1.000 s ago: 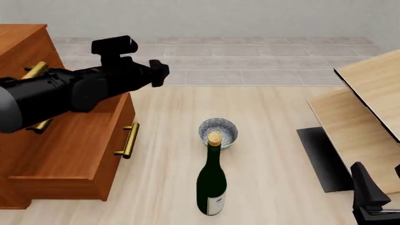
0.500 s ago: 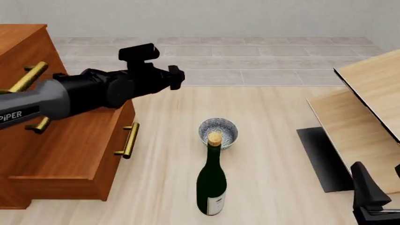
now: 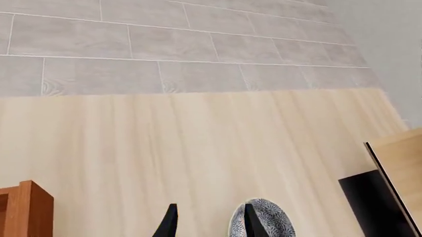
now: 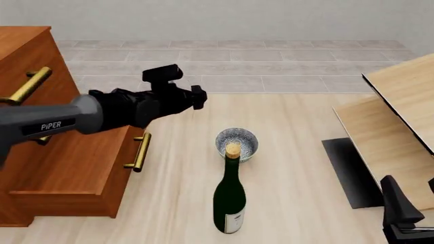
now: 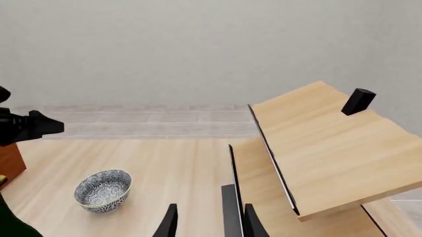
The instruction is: Put the bowl on top of the cabinet.
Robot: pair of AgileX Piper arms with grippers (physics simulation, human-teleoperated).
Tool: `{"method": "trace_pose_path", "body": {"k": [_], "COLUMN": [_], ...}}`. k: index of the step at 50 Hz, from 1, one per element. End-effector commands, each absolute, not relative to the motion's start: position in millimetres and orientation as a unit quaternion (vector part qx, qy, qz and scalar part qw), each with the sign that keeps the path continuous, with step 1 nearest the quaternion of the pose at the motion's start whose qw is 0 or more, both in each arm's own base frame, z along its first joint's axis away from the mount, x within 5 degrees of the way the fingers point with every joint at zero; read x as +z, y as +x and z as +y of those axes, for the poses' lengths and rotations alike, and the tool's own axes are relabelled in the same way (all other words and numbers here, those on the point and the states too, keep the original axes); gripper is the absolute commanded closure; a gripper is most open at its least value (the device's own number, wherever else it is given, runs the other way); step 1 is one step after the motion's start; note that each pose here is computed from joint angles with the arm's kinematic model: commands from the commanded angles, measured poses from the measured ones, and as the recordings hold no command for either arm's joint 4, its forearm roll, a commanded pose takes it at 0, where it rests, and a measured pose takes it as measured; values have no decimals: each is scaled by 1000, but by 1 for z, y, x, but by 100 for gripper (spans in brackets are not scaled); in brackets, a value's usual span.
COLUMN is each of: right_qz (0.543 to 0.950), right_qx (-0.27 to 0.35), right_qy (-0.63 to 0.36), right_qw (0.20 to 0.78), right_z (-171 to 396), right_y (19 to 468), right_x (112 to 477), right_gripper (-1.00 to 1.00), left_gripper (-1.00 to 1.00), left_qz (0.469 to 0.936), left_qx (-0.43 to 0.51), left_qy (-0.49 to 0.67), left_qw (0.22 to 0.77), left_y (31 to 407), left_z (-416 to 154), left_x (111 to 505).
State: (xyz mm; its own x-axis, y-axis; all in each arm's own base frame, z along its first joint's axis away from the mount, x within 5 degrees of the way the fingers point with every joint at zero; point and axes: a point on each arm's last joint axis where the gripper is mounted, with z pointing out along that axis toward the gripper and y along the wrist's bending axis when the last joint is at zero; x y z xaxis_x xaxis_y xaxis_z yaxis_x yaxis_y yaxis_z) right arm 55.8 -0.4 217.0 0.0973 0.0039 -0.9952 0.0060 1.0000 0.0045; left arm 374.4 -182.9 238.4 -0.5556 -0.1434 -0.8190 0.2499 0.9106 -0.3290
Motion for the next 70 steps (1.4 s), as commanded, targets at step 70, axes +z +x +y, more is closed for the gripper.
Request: {"method": "trace_pose_path", "body": {"k": [70], "right_qz": [674], "right_qx": [2], "right_qy": [9], "right_qw": [739], "right_z": [-1], "right_y": [56], "right_x": [217], "right_gripper": [-100], "left_gripper": [-100], "left_qz": [881], "left_qx": [-257], "left_qy": [-4], "left_qw": [398], "left_y": [365], "left_z": [-233], "left_x": [120]}}
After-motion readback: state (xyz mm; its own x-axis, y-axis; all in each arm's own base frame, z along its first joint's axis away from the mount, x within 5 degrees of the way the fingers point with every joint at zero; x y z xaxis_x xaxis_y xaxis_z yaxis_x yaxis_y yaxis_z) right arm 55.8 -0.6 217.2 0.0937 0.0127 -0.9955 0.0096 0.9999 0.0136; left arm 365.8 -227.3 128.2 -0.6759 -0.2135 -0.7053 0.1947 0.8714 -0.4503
